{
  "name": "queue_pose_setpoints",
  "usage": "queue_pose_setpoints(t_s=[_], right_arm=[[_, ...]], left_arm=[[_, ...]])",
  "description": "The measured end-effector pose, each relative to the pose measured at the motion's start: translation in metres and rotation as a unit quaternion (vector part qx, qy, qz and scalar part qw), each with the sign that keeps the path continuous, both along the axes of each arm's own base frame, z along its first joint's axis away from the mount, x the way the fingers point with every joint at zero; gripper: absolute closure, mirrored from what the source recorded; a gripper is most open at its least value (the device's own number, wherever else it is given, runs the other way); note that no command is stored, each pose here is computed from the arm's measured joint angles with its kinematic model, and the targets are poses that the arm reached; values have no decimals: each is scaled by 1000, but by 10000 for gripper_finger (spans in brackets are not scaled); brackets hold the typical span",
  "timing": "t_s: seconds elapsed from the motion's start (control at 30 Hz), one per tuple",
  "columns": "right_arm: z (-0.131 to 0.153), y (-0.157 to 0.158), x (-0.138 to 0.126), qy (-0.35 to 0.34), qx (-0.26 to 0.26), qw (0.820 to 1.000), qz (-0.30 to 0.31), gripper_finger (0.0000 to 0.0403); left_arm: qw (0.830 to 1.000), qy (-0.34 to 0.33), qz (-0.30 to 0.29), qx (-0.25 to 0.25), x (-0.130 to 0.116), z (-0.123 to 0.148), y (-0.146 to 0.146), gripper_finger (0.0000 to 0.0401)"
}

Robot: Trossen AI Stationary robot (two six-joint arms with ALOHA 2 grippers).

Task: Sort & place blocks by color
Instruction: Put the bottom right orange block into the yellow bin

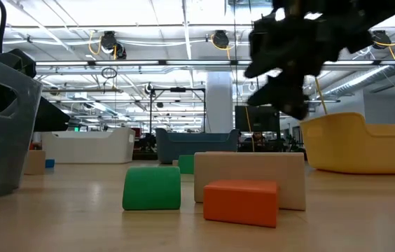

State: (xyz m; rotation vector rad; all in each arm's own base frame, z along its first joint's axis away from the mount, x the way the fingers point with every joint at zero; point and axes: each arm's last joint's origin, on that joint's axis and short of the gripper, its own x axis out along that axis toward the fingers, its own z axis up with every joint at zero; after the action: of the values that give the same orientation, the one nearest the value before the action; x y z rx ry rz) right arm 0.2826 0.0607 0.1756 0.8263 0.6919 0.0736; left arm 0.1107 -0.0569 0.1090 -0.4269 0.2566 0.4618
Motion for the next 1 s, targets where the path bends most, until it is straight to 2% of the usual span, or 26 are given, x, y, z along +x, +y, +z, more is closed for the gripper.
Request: queue_pose_setpoints(t_s=[0.1, 0.23, 0.4, 0.5, 0.63, 0.8, 1.0], right_arm=[[5, 19, -11, 32, 43, 998, 13, 232], [22, 46, -26, 28, 106, 994, 13, 233], [41, 75, -51, 13, 138, 990, -18, 254], [45, 87, -68, 33, 153, 987, -29, 272], [40, 100, -88, 94, 168, 979, -60, 292], [28, 107, -106, 181, 181, 960, -110, 312], [19, 112, -124, 307, 202, 923, -112, 336]], left_arm=[[1000, 0, 0, 0, 0, 0, 0, 240], [1000, 0, -2, -1, 0, 0, 0, 240], [1000, 1, -3, -2, 0, 0, 0, 240], [1000, 1, -3, -2, 0, 0, 0, 240], [1000, 1, -3, -2, 0, 0, 0, 240], [1000, 1, -3, -2, 0, 0, 0, 240], [1000, 1, -3, -2, 0, 0, 0, 240]])
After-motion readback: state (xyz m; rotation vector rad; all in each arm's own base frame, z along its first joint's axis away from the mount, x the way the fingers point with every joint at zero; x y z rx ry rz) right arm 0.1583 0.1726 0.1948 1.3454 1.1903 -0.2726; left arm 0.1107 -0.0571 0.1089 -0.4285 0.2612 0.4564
